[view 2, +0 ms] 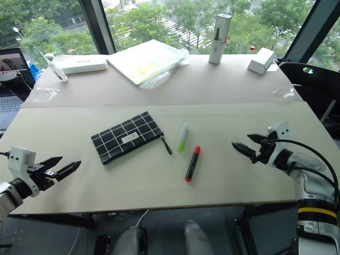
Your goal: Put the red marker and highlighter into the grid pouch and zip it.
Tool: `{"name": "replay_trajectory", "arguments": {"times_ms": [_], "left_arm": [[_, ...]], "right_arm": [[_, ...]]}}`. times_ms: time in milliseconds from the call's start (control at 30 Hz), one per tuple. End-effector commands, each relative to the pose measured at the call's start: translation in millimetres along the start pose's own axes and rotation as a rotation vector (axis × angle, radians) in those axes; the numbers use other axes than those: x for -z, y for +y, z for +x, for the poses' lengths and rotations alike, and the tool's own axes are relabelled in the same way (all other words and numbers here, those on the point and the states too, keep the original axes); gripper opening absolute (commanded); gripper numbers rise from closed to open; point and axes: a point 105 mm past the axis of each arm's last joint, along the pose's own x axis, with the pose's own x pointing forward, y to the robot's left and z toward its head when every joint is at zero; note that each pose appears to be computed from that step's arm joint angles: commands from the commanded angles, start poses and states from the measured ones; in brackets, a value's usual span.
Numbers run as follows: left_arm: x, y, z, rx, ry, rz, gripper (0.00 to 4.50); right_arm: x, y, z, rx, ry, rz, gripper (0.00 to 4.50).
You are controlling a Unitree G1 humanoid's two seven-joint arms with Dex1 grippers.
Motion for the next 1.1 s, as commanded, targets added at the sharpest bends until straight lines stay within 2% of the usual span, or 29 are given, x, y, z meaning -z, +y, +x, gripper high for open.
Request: {"name": "replay_trajectory", "arguments": {"times_ms": [33,133,267,400,500,633,733,867,967,1100], "left_arm": [[-4,2,-5,0.036,-0.019,0.036,4.50],[7,1,-6,0.144,0.008,0.079,4.50],[10,5,-7,0.183,0.017,0.178,4.50],[16,14,-8,0.182,0.033,0.413,4.50],[10,24,-7,0.150,0.024,0.613,4.50],[8,21,-7,0.207,-0.029,0.651,4.50],[24,24,-12,0.256,0.025,0.675,4.50],[35,28,-14,0.298,0.083,0.742,4.50],[32,29,-11,0.307,0.076,0.780,4.50],[19,25,8,0.308,0.026,0.918,4.50]], "right_arm": [[-11,0,-3,0.006,-0.039,-0.031,4.49],[-6,1,-2,0.007,-0.031,-0.021,4.49],[-7,1,0,0.013,-0.041,-0.018,4.49],[-18,-4,4,0.036,-0.094,0.012,3.38],[-36,10,17,-0.035,-0.153,0.015,2.39],[-47,34,38,-0.145,-0.177,-0.005,1.06],[-64,51,57,-0.212,-0.219,-0.035,0.01],[-103,74,88,-0.273,-0.303,-0.087,0.01],[-113,87,105,-0.301,-0.310,-0.127,0.01],[-98,120,160,-0.291,-0.132,-0.312,0.01]]}}
